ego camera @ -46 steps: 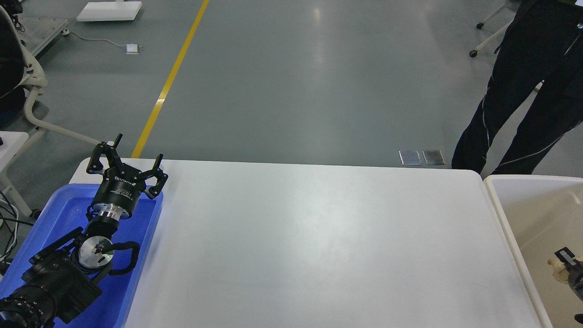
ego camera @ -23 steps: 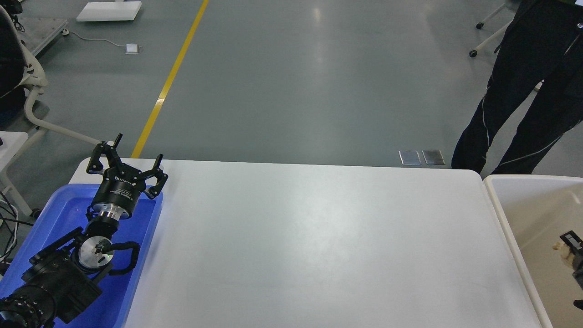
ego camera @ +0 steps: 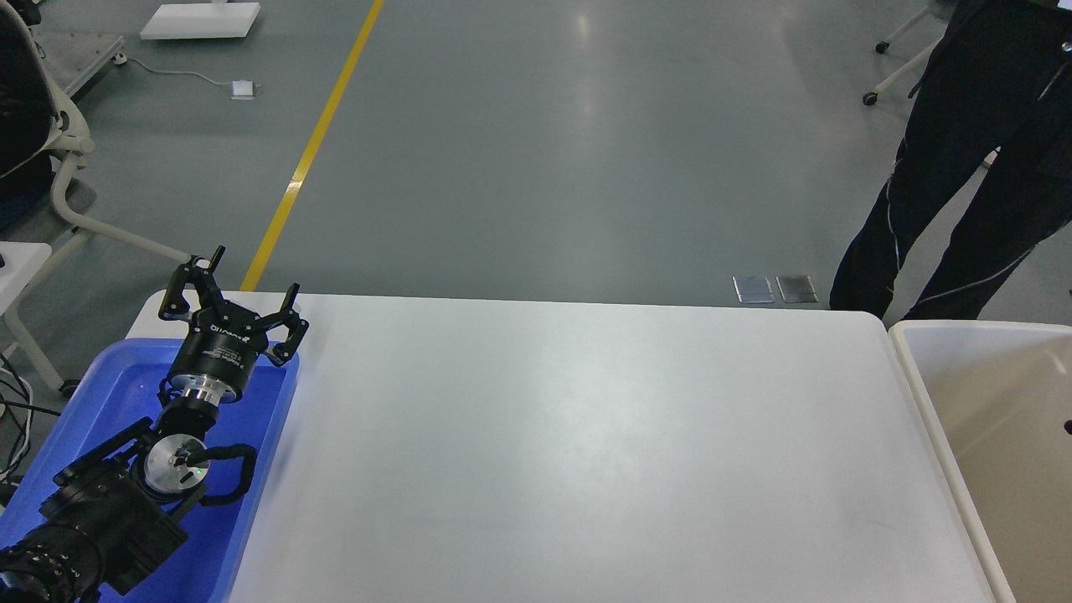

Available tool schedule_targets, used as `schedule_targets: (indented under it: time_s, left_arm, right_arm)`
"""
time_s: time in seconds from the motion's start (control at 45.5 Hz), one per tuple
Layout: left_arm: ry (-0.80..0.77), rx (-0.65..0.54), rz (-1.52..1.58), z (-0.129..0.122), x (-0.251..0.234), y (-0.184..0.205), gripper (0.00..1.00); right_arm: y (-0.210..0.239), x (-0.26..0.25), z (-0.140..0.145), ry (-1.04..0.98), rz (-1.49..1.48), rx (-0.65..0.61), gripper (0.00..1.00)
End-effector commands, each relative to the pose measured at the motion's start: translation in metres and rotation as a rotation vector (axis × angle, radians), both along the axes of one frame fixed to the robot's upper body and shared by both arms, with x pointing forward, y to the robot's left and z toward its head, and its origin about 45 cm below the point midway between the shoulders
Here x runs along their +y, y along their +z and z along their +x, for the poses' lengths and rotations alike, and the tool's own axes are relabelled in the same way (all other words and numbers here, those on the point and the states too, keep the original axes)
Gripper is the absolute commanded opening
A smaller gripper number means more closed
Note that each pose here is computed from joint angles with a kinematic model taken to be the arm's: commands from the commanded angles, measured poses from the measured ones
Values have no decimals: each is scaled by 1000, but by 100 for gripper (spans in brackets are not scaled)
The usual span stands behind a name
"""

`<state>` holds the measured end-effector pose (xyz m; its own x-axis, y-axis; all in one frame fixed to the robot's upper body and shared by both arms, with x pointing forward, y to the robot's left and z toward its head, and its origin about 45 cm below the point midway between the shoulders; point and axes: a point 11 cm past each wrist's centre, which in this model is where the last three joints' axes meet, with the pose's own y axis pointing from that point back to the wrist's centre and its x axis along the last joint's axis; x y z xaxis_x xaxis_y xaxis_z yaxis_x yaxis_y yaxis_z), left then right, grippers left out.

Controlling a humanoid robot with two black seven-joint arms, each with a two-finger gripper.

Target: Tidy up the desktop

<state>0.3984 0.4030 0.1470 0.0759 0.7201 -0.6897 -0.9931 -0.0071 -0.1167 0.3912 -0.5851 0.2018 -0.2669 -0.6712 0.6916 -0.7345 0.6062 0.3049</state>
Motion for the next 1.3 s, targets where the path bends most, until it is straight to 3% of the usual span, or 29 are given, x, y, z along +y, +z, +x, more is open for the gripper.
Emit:
schedule_targets:
  time_s: [0.0,0.242,0.703,1.055,1.275]
  left_arm:
    - [0,0,0,0,0,0,100]
    - [0,0,0,0,0,0,100]
    - [1,-1,0,0,0,0,100]
    - [3,-2,-2,0,0,0,100]
    - [2,-2,-3,0,0,0,100]
  right_arm:
    - [54,11,36,-18,105,-201,100]
    - [70,50,68,68,252,-311,100]
    - [156,119,99,296,593,-755,100]
    - [120,143,73,405,679,-928,100]
    - [51,164,53,390,779,-828,100]
